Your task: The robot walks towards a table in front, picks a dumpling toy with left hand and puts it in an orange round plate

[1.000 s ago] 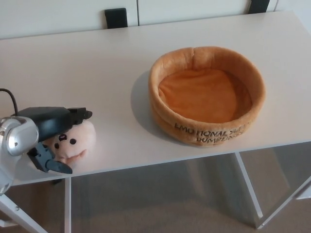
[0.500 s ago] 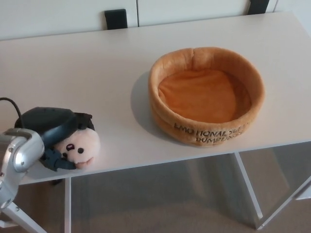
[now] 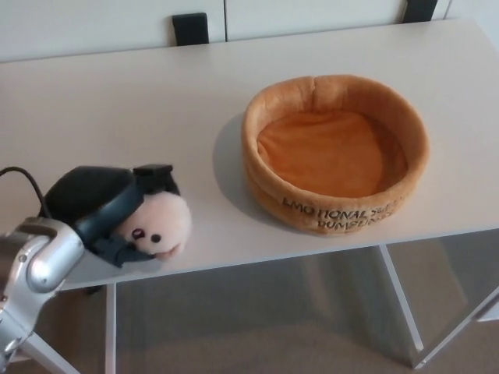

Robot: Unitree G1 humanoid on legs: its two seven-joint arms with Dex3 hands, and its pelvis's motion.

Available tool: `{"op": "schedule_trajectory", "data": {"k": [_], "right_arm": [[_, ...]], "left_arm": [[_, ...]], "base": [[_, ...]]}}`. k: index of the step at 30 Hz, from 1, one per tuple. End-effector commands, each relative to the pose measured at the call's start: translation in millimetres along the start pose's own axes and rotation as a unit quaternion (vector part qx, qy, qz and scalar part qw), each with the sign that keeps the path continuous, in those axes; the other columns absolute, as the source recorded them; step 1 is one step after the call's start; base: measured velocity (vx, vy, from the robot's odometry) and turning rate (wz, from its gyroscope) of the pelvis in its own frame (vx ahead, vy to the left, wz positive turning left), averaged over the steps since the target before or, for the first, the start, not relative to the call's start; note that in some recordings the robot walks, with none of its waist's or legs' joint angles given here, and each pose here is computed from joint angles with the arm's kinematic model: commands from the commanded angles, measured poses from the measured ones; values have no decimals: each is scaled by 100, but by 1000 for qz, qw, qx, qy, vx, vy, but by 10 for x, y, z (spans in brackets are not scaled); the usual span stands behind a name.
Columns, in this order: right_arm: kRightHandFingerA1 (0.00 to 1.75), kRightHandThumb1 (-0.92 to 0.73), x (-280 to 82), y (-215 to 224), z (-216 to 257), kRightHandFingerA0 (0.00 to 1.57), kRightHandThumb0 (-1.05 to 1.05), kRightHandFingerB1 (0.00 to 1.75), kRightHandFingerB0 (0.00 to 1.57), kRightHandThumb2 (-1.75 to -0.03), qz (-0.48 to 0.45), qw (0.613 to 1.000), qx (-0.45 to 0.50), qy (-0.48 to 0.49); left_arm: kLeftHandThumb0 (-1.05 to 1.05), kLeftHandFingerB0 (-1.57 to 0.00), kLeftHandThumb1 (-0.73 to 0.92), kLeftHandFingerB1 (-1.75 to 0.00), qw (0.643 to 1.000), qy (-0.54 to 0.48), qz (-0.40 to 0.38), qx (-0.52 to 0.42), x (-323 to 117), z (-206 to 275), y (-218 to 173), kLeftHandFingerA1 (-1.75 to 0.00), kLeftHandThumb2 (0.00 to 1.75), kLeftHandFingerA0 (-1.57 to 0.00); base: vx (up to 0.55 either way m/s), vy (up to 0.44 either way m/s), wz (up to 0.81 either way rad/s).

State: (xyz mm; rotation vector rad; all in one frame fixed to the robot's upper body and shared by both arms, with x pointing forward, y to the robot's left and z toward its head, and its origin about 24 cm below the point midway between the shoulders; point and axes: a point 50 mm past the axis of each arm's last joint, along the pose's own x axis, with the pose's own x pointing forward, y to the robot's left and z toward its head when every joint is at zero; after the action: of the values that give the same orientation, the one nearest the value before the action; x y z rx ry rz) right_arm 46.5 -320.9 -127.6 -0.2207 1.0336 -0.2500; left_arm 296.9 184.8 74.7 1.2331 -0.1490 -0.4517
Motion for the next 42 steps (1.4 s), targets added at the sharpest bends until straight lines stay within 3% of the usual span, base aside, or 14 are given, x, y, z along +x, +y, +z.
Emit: {"op": "schedule_trajectory", "data": {"k": [1,3,4,6,18,21,22,24,29,31,32,33,40,42], "right_arm": [[59,-80,2,-48,9,46,-33,36,33,-64,-7,1000,1,4],[64,-80,10,-50,22,50,-32,36,33,-64,-7,1000,-2,4],[68,-59,10,-55,32,44,-24,52,18,-105,-5,1000,-5,1],[59,-81,11,-56,35,47,-33,36,33,-63,-4,1000,-7,1],[63,-82,30,-35,66,48,-33,35,32,-64,1,1000,-19,0],[65,-82,26,-24,58,48,-34,35,30,-64,5,1000,-8,0],[64,-82,21,-25,60,47,-34,36,29,-65,7,1000,-10,-4],[61,-82,18,-27,67,47,-35,35,30,-64,10,1000,-16,-7],[63,-83,35,-2,105,45,-34,37,29,-64,18,1000,-7,-13],[66,-82,39,1,118,47,-34,36,30,-64,16,1000,-12,-17],[64,-83,46,2,133,46,-35,35,30,-64,15,1000,-20,-16],[64,-83,47,-4,141,46,-34,36,29,-65,16,999,-25,-17],[70,-83,59,-8,192,49,-34,36,32,-63,17,999,-28,-24],[71,-67,61,-6,199,47,-41,47,24,-89,19,999,-18,-25]], "left_arm": [[-18,-53,88,-145,987,-84,99,-96,111,357,534,-162,64,-64],[-18,-52,89,-148,978,-120,139,-95,165,531,777,-159,67,-63],[-19,-49,88,-151,973,-141,161,-84,208,669,950,-160,62,-57],[-12,-56,82,-141,968,-159,174,-81,261,832,1126,-153,66,-62],[-14,-71,77,-114,959,-189,200,-61,624,1590,1536,-145,63,-69],[-17,-55,83,-149,960,-208,181,-44,769,1775,1438,-166,63,-70],[-34,-68,65,-118,962,-206,173,-41,821,1821,1391,-136,89,-97],[-12,-52,83,-154,967,-198,158,-39,903,1886,1329,-174,61,-73],[-15,-55,74,-150,975,-171,143,-19,1072,1899,1178,-175,59,-68],[-21,-70,74,-116,981,-146,129,-12,1154,1838,1078,-169,59,-74],[-37,-69,55,-106,987,-124,105,-8,1204,1770,1016,-133,83,-91],[-26,-74,67,-64,989,-113,92,-8,1229,1727,978,-129,61,-75],[-27,-76,67,-56,998,-43,37,-12,1289,1440,789,-89,59,-77],[-23,-48,74,-37,1000,-18,25,-6,1301,1353,747,-100,62,-77]], "base": [[0,0,0],[0,0,0],[0,0,0],[0,0,0],[0,0,0],[0,0,0],[0,0,0],[0,0,0],[0,0,0],[0,0,0],[0,0,0],[0,0,0],[0,0,0],[0,0,0]]}}
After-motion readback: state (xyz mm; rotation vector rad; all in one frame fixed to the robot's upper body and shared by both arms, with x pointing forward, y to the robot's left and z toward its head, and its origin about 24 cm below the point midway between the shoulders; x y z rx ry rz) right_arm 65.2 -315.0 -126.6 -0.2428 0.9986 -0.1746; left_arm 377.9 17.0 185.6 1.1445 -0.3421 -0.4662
